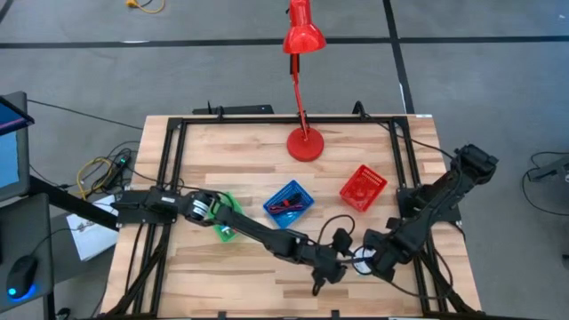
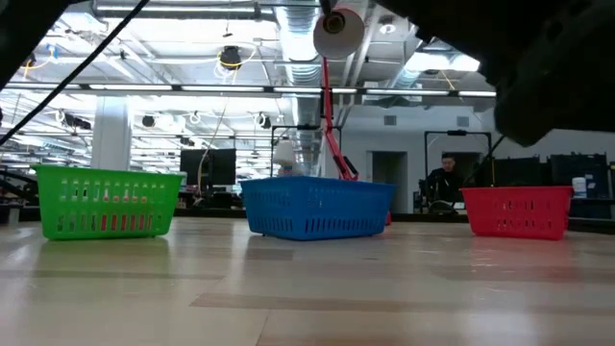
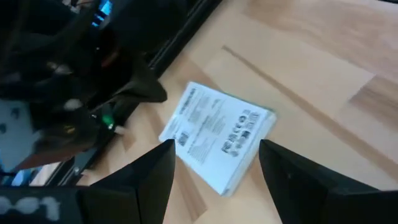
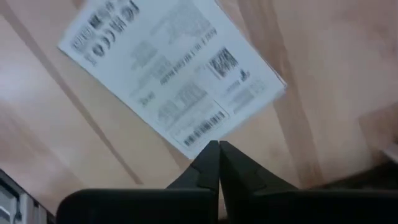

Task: Pick and place items into bin
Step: Put the card reader box into the red basket

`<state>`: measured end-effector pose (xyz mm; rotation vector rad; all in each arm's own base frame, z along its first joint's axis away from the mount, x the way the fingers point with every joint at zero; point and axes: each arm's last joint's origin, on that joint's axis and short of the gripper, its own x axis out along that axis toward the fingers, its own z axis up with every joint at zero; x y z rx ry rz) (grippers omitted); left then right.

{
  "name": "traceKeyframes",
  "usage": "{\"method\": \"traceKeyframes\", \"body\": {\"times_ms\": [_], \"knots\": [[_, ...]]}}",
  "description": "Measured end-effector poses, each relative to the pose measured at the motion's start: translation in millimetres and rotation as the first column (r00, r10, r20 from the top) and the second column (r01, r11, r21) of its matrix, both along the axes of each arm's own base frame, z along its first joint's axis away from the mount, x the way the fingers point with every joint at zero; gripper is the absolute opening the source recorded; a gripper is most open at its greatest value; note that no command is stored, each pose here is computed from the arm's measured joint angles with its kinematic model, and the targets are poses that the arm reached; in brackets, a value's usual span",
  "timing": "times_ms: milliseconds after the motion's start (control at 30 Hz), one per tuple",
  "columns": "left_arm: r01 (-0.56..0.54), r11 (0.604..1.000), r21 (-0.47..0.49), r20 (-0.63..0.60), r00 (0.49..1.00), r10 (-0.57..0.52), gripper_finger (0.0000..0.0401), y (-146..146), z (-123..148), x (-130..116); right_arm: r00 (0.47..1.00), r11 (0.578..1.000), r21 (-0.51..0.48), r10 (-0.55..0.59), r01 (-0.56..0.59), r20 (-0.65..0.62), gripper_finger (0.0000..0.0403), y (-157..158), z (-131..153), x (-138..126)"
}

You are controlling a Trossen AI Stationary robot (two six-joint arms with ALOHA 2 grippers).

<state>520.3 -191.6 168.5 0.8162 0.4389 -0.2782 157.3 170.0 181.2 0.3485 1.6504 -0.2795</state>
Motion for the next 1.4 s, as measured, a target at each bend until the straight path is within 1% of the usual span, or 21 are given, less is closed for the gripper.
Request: {"method": "traceKeyframes", "body": {"times_ms": [133, 233, 367, 400, 533, 633, 667, 767, 867, 1033, 1100, 1300, 1400], "knots": [[-0.004, 1.0, -0.014, -0.012, 1.0, 0.003, 0.0224, -3.1, -1.1, -1.7, 0.999, 0.999, 0.014, -0.044, 0.044, 0.024, 0.0001, -5.0, -14.5, -12.6], [-0.013, 1.0, -0.026, -0.016, 1.0, 0.013, 0.0224, -3.0, -1.6, -1.8, 0.996, 0.996, 0.046, -0.073, 0.071, 0.048, 0.0001, -11.8, -25.7, -25.8], [-0.019, 0.999, -0.031, -0.024, 1.0, 0.019, 0.0224, -0.2, -2.1, -1.1, 0.973, 0.987, 0.13, -0.115, 0.09, 0.199, 0.0, -17.5, -25.9, -32.3], [-0.022, 0.999, -0.035, -0.023, 1.0, 0.021, 0.0224, 0.2, -2.1, -0.9, 0.967, 0.985, 0.141, -0.127, 0.097, 0.22, 0.0, -19.7, -24.7, -33.6], [-0.022, 0.998, -0.057, 0.006, 1.0, 0.022, 0.0224, 1.5, 0.7, 1.4, 0.958, 0.975, 0.153, -0.193, 0.163, 0.214, 0.0, -29.8, -24.6, -40.5], [0.015, 0.996, -0.085, 0.021, 1.0, -0.013, 0.0224, 0.6, -4.6, 4.5, 0.953, 0.971, 0.174, -0.2, 0.162, 0.226, 0.0, -33.5, -30.8, -43.4], [0.016, 0.996, -0.084, 0.016, 1.0, -0.015, 0.0224, 0.3, -10.7, 5.3, 0.952, 0.97, 0.182, -0.203, 0.162, 0.23, 0.0, -34.1, -33.2, -44.0], [-0.012, 0.998, -0.068, 0.023, 1.0, 0.014, 0.0224, 0.4, -20.7, 7.2, 0.947, 0.964, 0.204, -0.216, 0.169, 0.238, 0.0, -35.3, -40.2, -45.0], [-0.024, 0.998, -0.062, 0.037, 0.999, 0.026, 0.0224, 2.0, -23.9, 9.4, 0.944, 0.959, 0.211, -0.238, 0.19, 0.231, 0.0, -35.5, -42.5, -45.2], [-0.044, 0.998, -0.044, -0.022, 0.999, 0.043, 0.0224, 8.8, -31.0, 8.7, 0.936, 0.954, 0.208, -0.263, 0.216, 0.236, 0.0, -35.5, -43.2, -44.8], [-0.059, 0.998, -0.037, -0.021, 0.998, 0.058, 0.0224, 10.6, -31.4, 9.1, 0.922, 0.952, 0.204, -0.28, 0.23, 0.269, 0.0, -35.4, -43.0, -43.2], [-0.047, 0.999, -0.007, -0.045, 0.998, 0.046, 0.0224, 8.3, -33.7, 6.8, 0.86, 0.938, 0.221, -0.337, 0.268, 0.383, 0.0, -37.6, -42.3, -30.2], [-0.076, 0.997, 0.029, -0.073, 0.994, 0.078, 0.0224, 6.7, -36.7, 3.7, 0.856, 0.945, 0.205, -0.32, 0.256, 0.405, 0.0, -39.5, -47.1, -20.7]]}}
